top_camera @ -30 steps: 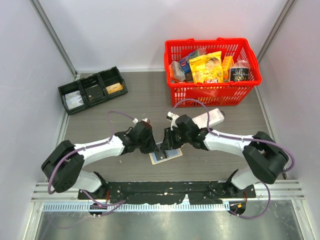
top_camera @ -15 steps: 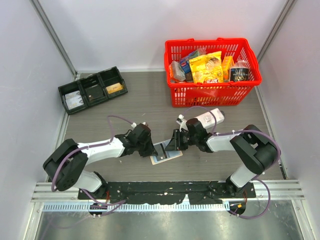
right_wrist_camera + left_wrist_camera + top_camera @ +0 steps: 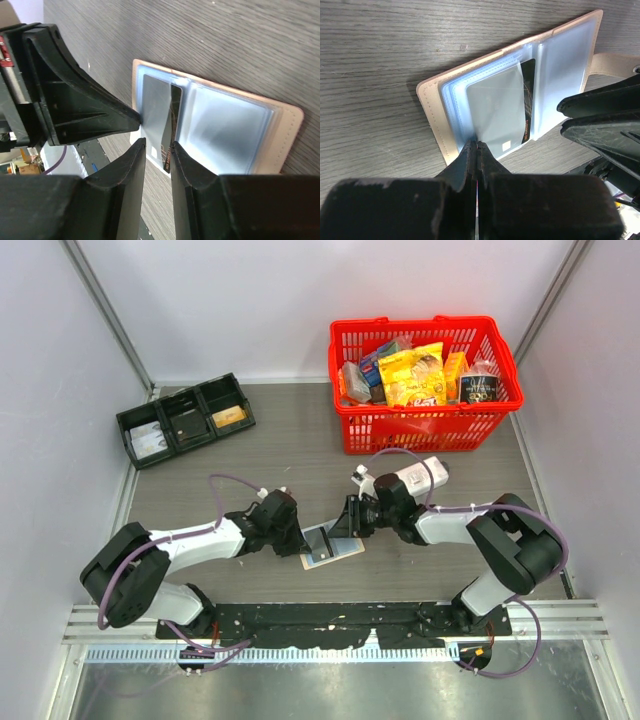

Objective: Take the credit cards out of the card holder
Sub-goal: Remove the credit card from the card holder, then place the credit card in the storage box.

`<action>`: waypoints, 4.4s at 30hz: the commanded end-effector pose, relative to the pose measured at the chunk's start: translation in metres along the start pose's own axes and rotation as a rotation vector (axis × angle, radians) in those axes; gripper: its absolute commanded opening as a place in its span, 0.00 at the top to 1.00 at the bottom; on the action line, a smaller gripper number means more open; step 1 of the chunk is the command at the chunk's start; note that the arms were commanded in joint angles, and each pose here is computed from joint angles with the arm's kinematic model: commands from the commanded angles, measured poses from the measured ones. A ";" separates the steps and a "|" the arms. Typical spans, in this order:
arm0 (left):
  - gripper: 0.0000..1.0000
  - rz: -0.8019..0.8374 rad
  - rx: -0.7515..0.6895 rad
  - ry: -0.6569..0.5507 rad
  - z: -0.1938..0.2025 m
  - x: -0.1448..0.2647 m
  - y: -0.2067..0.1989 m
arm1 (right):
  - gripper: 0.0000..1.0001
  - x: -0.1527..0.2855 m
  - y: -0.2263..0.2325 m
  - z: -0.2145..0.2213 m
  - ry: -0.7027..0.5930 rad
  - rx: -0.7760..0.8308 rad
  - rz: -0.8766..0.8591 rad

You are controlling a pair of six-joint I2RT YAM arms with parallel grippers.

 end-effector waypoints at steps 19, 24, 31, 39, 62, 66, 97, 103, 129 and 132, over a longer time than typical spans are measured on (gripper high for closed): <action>1.00 -0.062 0.022 0.040 0.008 -0.006 0.017 | 0.76 -0.022 -0.019 0.016 0.034 0.000 -0.150; 1.00 -0.055 0.037 0.050 0.010 -0.008 0.020 | 0.79 -0.024 -0.023 0.020 0.039 -0.004 -0.180; 1.00 -0.050 0.039 0.053 0.010 -0.008 0.021 | 0.84 -0.024 -0.022 0.023 0.048 0.006 -0.211; 1.00 -0.046 0.037 0.060 0.011 -0.008 0.021 | 0.84 -0.024 -0.020 0.024 0.053 0.006 -0.246; 1.00 -0.067 0.041 0.059 0.012 -0.007 0.024 | 0.99 -0.001 -0.025 0.007 0.020 -0.023 -0.125; 1.00 -0.066 0.039 0.057 0.010 -0.006 0.023 | 0.99 0.005 -0.021 0.005 0.019 -0.017 -0.086; 0.07 0.451 0.030 -0.425 -0.043 0.065 -0.045 | 0.99 0.082 0.055 -0.038 -0.366 -0.044 -0.193; 0.07 0.672 0.063 -0.523 -0.047 0.082 -0.060 | 0.99 0.101 0.077 -0.046 -0.510 -0.097 -0.326; 1.00 0.981 0.021 -0.518 -0.055 0.087 -0.106 | 0.96 0.109 0.086 -0.046 -0.556 -0.114 -0.426; 1.00 0.926 0.004 -0.498 -0.051 0.084 -0.095 | 0.81 0.114 0.093 -0.051 -0.559 -0.048 -0.389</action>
Point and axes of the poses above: each gripper's point midway between its finger pads, its own x axis back along the fingers, its own y axis along the line the jaws close on, z = x × y, the point moved 7 cm from there along x, back along the fingers, and after that the axes turned 6 degrees about -x, right-handed, at the moved point
